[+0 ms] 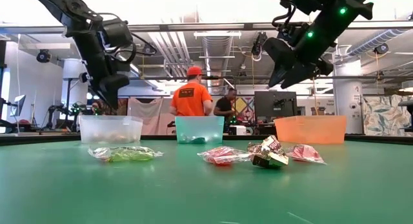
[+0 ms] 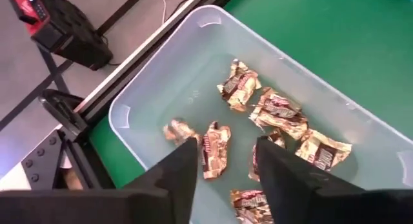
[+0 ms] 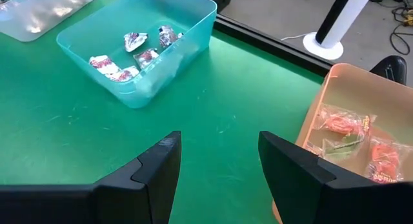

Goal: Sort candy by brand, put in halloween buckets
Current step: Put the red gummy into the orange bin

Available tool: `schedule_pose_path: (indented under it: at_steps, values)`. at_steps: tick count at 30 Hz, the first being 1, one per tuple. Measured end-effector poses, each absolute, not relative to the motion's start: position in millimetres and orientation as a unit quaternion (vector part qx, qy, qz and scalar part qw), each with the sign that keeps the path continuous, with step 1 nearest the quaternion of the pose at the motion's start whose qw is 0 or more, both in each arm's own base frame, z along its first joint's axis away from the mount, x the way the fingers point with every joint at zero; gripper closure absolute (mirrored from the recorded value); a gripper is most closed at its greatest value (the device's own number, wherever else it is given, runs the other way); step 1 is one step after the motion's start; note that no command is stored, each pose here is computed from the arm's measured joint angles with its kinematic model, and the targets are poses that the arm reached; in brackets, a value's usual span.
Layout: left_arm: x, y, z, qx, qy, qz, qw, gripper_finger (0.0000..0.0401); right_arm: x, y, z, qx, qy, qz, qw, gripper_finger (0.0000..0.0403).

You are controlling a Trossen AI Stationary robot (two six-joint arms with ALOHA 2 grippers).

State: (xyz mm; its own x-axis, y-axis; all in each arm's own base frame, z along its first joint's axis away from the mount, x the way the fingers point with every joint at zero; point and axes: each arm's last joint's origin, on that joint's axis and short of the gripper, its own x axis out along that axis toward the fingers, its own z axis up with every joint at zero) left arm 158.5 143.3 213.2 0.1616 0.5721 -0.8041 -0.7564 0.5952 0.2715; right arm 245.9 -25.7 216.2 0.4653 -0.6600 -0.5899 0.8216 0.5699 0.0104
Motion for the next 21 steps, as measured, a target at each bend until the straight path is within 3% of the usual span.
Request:
schedule_pose_path:
  at_steps: [6,16,21]
  values:
    - [162,132,220,-0.126,0.452,0.397,0.789,0.0232,248,-22,215,0.15,0.309,-0.382,0.858,0.0202]
    - [195,66,241,-0.088,0.378,0.219,0.896,0.0243,255,18,207,0.111,0.404,-0.125,0.899,0.0202]
    - [210,26,246,-0.039,0.347,0.156,0.924,0.0248,259,45,197,0.087,0.429,-0.05,0.898,0.0202]
